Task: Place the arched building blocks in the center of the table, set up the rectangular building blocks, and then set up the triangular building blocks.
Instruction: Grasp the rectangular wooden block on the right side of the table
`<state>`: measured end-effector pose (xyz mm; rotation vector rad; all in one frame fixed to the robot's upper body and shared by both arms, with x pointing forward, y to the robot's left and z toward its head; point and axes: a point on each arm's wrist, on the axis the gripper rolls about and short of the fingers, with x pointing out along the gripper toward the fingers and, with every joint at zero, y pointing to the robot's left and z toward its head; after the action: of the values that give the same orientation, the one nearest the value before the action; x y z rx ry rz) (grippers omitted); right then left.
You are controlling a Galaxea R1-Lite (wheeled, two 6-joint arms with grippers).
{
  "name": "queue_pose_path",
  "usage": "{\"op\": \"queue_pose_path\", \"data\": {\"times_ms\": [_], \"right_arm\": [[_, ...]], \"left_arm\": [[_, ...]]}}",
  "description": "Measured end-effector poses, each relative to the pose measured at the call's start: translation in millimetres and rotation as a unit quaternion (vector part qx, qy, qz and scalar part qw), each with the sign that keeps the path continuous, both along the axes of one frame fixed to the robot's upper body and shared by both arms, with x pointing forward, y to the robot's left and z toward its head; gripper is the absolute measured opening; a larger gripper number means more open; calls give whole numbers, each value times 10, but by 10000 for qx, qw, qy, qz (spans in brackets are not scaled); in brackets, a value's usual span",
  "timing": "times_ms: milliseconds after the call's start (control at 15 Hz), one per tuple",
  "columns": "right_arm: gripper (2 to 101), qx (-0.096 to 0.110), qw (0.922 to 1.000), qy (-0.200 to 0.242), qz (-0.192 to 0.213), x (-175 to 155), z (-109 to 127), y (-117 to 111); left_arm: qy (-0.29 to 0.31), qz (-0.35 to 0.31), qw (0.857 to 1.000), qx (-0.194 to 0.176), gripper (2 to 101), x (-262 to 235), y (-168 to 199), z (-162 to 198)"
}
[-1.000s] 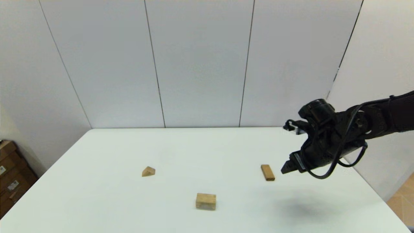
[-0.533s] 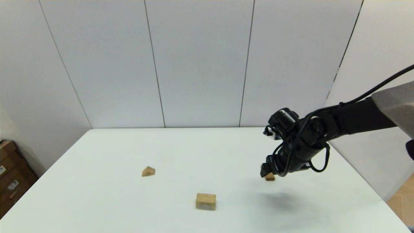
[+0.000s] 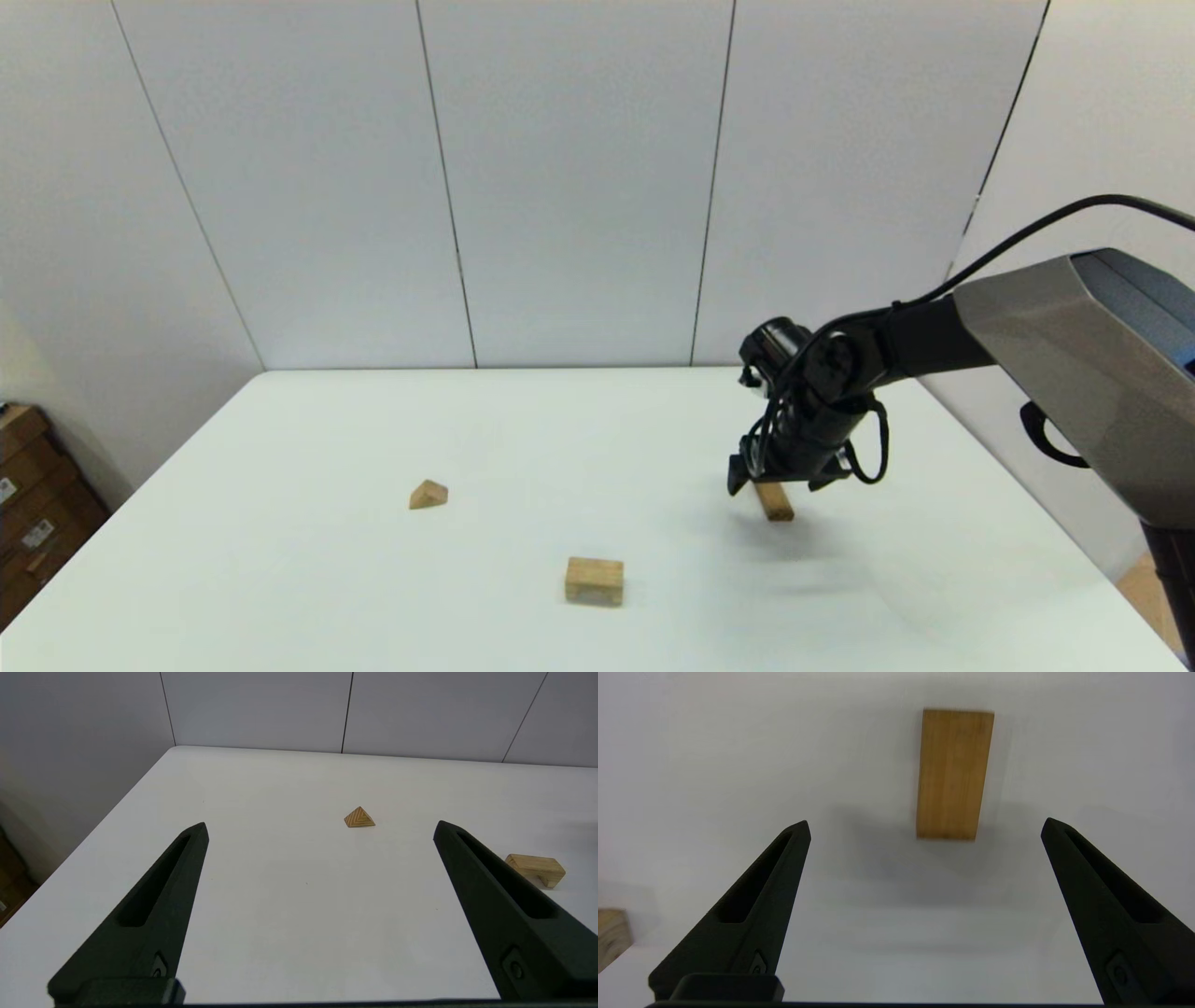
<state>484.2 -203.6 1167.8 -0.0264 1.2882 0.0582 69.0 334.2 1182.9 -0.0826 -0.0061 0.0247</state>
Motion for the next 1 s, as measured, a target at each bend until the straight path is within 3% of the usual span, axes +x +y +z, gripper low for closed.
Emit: {"op": "queue_pose_path", "data": {"times_ms": [400,733,1000], "right_arm": [[980,-62,9999,107,-34,140,-205,-46],[980,-225,9996,147,-86,163,-291,-63],[980,-235,9996,153,-92,181,-318,-62]], "left_arm": [[-2,-2,10000,0,978,0,0,0],[-2,1,10000,0,978,0,0,0],[-2,1,10000,0,978,0,0,0]]}}
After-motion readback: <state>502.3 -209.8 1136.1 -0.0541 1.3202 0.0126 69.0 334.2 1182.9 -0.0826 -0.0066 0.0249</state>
